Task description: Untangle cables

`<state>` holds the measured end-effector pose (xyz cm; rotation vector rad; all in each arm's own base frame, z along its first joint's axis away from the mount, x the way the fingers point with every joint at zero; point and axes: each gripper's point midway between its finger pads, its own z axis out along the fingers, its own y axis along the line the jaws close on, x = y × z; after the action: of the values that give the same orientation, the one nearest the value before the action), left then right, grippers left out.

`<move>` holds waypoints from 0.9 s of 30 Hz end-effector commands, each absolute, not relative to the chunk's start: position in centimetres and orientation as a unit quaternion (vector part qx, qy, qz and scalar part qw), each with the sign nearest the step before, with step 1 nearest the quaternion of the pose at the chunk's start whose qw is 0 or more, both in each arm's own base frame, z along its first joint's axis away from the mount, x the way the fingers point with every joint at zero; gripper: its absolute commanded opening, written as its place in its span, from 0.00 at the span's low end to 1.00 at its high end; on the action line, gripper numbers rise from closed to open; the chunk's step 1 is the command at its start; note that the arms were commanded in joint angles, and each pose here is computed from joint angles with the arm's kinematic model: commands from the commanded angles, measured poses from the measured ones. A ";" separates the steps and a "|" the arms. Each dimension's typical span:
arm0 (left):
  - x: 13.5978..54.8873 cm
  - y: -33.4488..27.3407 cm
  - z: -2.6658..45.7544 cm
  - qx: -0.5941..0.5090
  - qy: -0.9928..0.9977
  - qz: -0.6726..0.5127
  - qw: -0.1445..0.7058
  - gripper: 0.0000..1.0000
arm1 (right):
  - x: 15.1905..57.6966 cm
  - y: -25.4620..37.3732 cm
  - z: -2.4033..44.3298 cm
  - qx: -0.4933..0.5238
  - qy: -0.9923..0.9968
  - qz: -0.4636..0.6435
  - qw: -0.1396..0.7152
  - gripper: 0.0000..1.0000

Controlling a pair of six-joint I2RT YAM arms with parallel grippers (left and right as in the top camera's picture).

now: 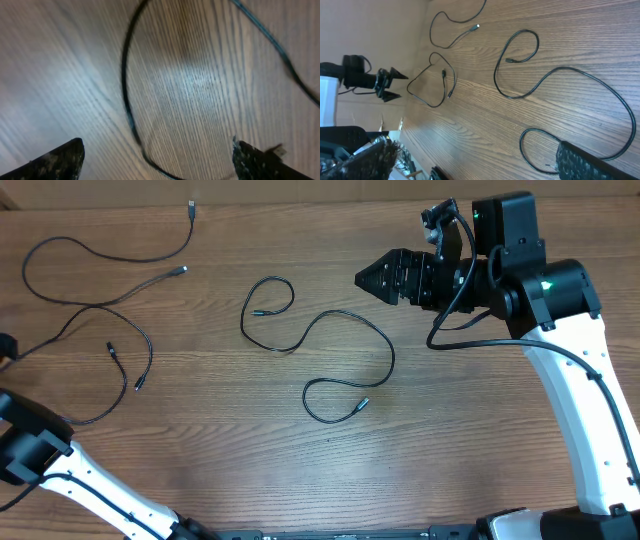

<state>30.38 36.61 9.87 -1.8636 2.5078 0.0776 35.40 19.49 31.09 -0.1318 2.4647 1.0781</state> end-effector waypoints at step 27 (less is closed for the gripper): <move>34.0 30.6 3.6 -0.597 0.784 -0.169 -0.020 0.04 | 35.5 19.4 31.3 -0.047 0.892 0.388 0.227 1.00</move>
<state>32.78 31.87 3.70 -1.8661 2.5497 -0.3897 35.37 19.48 31.06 -0.1309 2.4670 1.0781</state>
